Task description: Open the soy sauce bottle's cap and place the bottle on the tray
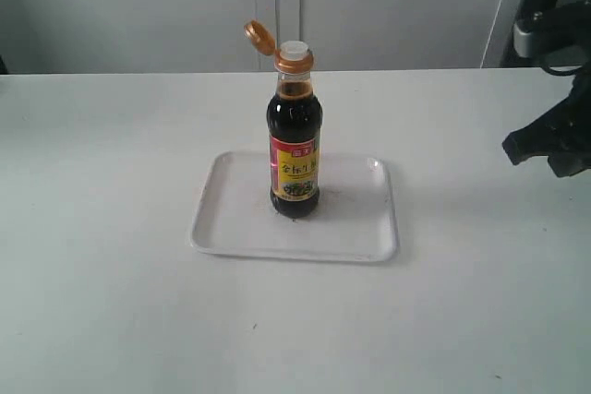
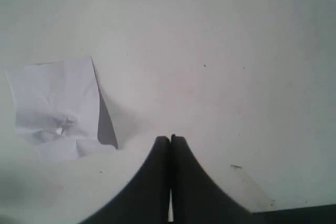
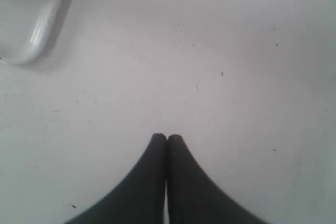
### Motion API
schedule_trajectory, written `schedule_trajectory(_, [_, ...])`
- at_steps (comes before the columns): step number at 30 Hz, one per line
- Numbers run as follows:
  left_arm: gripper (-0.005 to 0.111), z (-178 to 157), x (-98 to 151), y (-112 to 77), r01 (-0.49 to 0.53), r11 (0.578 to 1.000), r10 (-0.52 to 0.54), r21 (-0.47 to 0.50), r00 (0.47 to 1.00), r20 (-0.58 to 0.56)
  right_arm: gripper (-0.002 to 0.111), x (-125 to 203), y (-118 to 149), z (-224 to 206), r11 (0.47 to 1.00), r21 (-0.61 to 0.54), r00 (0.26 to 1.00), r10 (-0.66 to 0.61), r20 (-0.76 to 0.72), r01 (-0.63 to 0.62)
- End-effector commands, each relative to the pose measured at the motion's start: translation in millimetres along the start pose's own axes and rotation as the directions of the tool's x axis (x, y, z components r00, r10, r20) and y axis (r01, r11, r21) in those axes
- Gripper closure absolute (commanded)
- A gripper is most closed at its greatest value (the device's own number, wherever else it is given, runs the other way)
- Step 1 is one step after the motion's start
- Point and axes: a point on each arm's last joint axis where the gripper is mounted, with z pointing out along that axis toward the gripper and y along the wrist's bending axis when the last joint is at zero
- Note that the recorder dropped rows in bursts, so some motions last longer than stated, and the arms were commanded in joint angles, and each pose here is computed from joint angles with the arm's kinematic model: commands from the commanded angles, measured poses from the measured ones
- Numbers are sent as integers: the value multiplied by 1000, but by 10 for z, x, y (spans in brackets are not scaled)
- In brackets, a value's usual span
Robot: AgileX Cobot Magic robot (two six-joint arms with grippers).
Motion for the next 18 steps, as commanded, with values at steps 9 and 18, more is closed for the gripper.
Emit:
schedule_trajectory(9, [107,9,535,-71,65,998,-58,-17,959,278,108,366,45,-366,999,41,918,3,397,-21])
schedule_trajectory(18, [107,87,856,-160,79,997,-70,-6,911,406,108,652,111,-454,998,27,843,28,537,-50])
